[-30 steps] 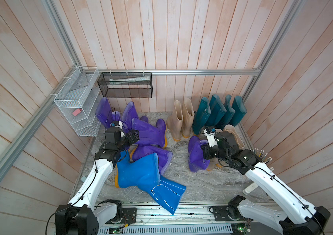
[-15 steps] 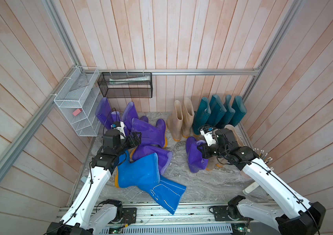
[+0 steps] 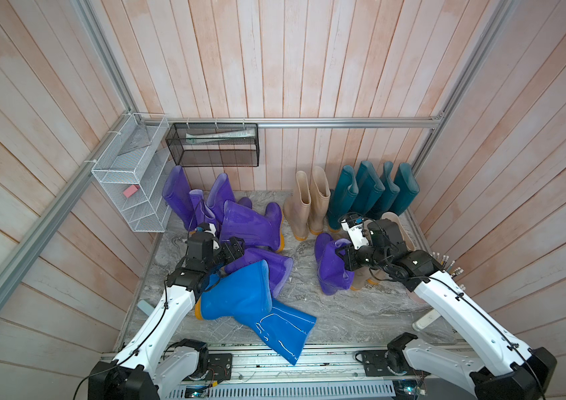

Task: Match and arrange rain boots in pairs
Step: Place the rain boot at the center of the board.

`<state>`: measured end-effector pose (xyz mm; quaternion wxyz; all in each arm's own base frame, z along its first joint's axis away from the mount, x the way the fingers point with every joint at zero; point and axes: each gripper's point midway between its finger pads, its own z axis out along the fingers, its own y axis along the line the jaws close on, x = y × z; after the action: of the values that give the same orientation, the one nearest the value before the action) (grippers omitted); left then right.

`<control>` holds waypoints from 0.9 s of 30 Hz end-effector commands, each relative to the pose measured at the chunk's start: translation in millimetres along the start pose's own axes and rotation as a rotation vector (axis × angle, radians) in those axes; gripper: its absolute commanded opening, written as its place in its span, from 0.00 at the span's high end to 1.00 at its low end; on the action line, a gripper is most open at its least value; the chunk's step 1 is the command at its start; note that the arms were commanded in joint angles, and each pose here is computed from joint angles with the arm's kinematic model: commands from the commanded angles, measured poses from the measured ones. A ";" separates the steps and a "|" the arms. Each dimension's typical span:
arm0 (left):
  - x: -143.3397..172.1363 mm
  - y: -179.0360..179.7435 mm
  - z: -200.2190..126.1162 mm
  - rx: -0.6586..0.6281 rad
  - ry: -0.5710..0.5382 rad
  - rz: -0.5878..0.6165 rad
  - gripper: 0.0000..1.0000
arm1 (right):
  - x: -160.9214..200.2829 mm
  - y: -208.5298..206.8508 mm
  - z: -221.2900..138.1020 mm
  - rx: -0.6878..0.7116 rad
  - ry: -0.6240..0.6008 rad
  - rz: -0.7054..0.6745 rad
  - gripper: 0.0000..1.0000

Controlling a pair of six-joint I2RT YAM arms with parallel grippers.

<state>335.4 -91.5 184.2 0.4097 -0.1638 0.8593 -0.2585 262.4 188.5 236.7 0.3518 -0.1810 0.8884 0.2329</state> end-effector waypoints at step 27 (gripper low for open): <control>-64.3 -150.3 23.5 0.343 -0.195 0.300 1.00 | -59.5 9.1 -31.2 0.008 -0.195 -0.083 1.00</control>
<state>397.7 -178.5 263.5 0.5011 -0.0109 0.8065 -0.3136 269.6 185.1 251.6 0.3754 -0.1864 0.8809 0.2199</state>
